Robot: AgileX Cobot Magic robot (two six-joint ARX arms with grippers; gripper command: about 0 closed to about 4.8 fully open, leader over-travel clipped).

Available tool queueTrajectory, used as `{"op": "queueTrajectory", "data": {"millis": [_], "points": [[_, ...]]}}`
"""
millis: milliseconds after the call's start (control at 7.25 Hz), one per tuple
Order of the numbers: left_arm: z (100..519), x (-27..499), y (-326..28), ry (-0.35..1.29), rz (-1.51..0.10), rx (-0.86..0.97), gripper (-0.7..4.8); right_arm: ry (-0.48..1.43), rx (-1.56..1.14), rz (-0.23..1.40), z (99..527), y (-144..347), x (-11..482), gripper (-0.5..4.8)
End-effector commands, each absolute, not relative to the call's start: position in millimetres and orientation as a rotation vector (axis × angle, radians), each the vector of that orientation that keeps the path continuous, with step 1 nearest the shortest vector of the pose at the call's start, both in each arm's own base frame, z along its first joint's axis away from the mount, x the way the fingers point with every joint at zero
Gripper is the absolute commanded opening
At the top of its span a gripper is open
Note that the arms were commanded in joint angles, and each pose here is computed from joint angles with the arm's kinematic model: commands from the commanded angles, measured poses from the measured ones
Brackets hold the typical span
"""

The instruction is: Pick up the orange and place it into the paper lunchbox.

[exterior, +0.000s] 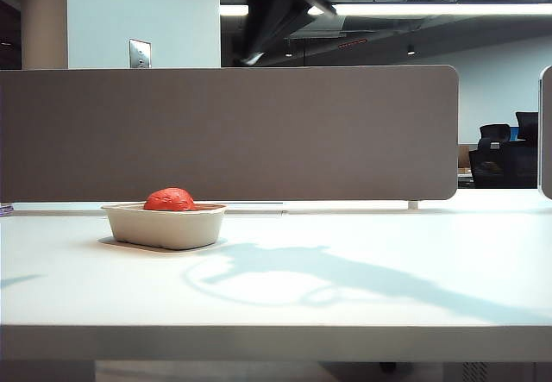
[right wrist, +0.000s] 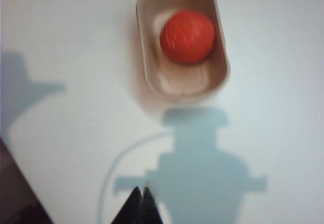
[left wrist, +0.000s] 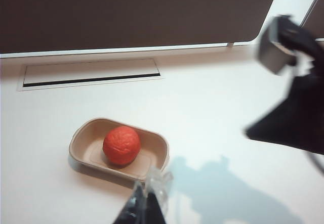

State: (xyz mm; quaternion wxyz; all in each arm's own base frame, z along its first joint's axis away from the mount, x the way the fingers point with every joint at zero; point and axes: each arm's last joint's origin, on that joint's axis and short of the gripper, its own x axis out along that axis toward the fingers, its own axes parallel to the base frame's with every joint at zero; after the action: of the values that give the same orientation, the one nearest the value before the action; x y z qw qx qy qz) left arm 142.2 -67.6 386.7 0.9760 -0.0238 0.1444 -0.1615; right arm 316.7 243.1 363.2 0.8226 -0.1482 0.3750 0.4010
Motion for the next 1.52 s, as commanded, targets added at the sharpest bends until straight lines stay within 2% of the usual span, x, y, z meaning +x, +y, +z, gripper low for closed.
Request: {"op": "queueTrajectory", "data": {"millis": [138, 276, 414, 551, 689, 965, 1103, 1516], "points": [[280, 74, -34, 0.116, -0.348, -0.094, -0.06, 0.351, -0.267, 0.582, 393, 66, 92, -0.04], [267, 72, -33, 0.119, -0.352, -0.094, -0.06, 0.314, -0.240, 0.517, 360, 55, 80, -0.04], [264, 72, -33, 0.121, -0.351, -0.093, -0.06, 0.304, -0.238, 0.510, 350, 52, 77, -0.04], [221, 87, -40, 0.092, -0.353, -0.055, -0.06, 0.083, -0.151, 0.318, 245, 31, 57, -0.04], [198, 93, -43, 0.088, -0.352, -0.056, -0.06, 0.079, -0.096, 0.385, 236, 30, 53, -0.04], [179, 96, -45, 0.045, -0.371, -0.070, -0.06, 0.099, -0.105, 0.385, 234, 30, 53, -0.04], [186, 94, -30, -0.037, -0.292, -0.086, -0.06, 0.099, -0.105, 0.386, 234, 30, 53, -0.04], [185, 93, -10, -0.050, -0.131, -0.080, -0.06, 0.100, -0.106, 0.385, 234, 30, 53, -0.04]]}}
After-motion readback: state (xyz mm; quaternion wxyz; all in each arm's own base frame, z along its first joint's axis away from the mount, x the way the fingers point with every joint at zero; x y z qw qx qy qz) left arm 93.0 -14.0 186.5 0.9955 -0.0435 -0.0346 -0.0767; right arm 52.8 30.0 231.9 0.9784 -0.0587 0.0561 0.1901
